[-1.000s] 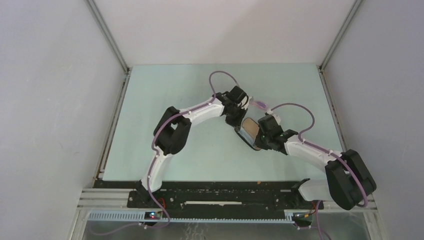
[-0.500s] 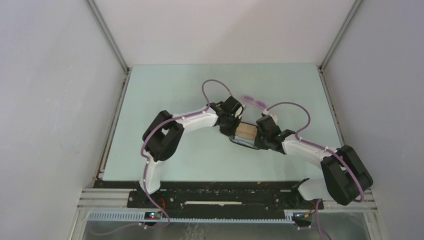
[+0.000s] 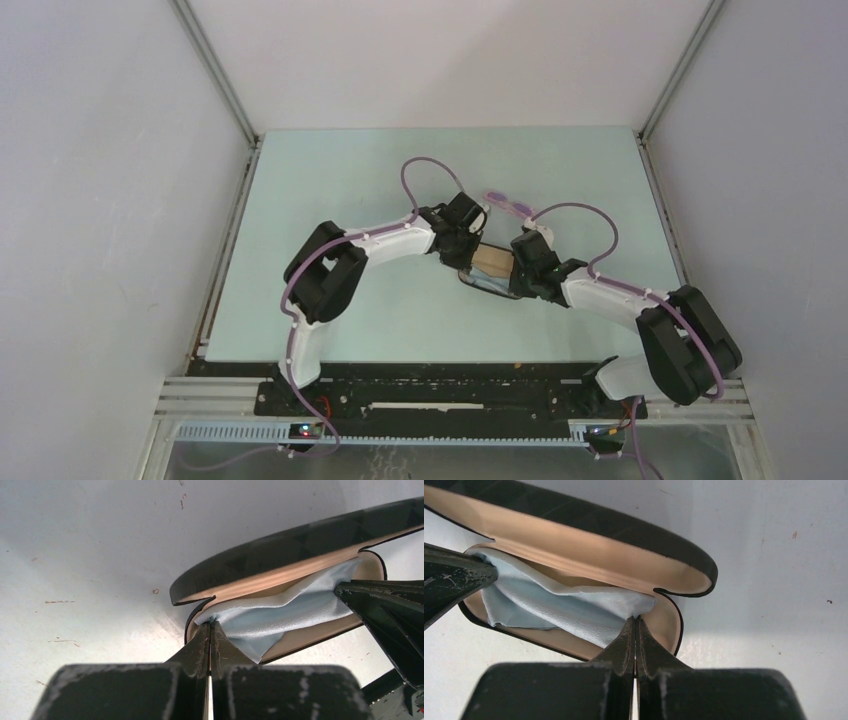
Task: Organize the sunglasses
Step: Place the glasses cleaning cloth in the sunglasses case, then adjust the glasses cleaning cloth in the sunglasses case.
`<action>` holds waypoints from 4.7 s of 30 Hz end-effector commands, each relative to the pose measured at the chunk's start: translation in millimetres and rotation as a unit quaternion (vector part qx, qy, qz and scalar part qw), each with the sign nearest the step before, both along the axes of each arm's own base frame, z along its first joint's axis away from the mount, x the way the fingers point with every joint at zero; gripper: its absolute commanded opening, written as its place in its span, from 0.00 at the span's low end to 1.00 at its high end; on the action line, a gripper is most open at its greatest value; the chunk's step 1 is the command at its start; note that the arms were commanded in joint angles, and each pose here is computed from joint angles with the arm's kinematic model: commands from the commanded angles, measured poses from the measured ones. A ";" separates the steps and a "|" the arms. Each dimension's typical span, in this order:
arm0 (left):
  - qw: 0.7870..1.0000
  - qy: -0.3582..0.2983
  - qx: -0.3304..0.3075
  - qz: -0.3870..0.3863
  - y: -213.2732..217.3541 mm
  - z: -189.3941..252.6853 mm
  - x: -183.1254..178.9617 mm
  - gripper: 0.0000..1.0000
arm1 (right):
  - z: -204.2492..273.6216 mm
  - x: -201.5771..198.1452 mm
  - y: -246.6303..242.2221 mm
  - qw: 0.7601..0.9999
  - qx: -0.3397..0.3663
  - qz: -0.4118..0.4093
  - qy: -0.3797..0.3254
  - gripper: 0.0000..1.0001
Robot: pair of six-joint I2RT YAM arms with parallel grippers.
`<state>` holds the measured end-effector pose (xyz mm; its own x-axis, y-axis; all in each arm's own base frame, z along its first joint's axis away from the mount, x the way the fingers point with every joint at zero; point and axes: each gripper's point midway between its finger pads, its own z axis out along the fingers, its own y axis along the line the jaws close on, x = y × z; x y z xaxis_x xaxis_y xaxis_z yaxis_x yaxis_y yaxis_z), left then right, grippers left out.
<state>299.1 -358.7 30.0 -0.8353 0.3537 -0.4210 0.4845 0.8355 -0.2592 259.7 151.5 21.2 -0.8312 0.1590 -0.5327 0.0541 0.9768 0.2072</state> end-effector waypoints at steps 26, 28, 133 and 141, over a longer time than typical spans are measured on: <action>0.997 -0.068 0.003 0.033 -3.7 23.8 32.8 0.00 | 0.4 18.5 -29.5 0.996 -0.052 -0.072 -0.023 0.00; 0.997 -0.073 0.001 0.037 -2.4 25.7 33.7 0.00 | 0.9 18.4 -32.7 0.995 -0.056 -0.081 -0.025 0.00; 0.996 -0.062 -0.058 0.033 -9.1 66.6 -4.2 0.52 | 89.0 30.3 -6.5 0.993 0.057 -0.051 -0.088 0.20; 0.993 -0.082 -0.073 0.040 -1.7 93.9 -7.6 0.58 | 99.3 29.2 -16.9 0.992 0.060 -0.057 -0.098 0.22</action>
<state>296.4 -369.3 102.7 -0.8007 0.2243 -0.5555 0.4531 0.8333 -0.3166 282.7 139.2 101.3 -0.7187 0.3035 -0.6256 0.1113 0.9383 0.3274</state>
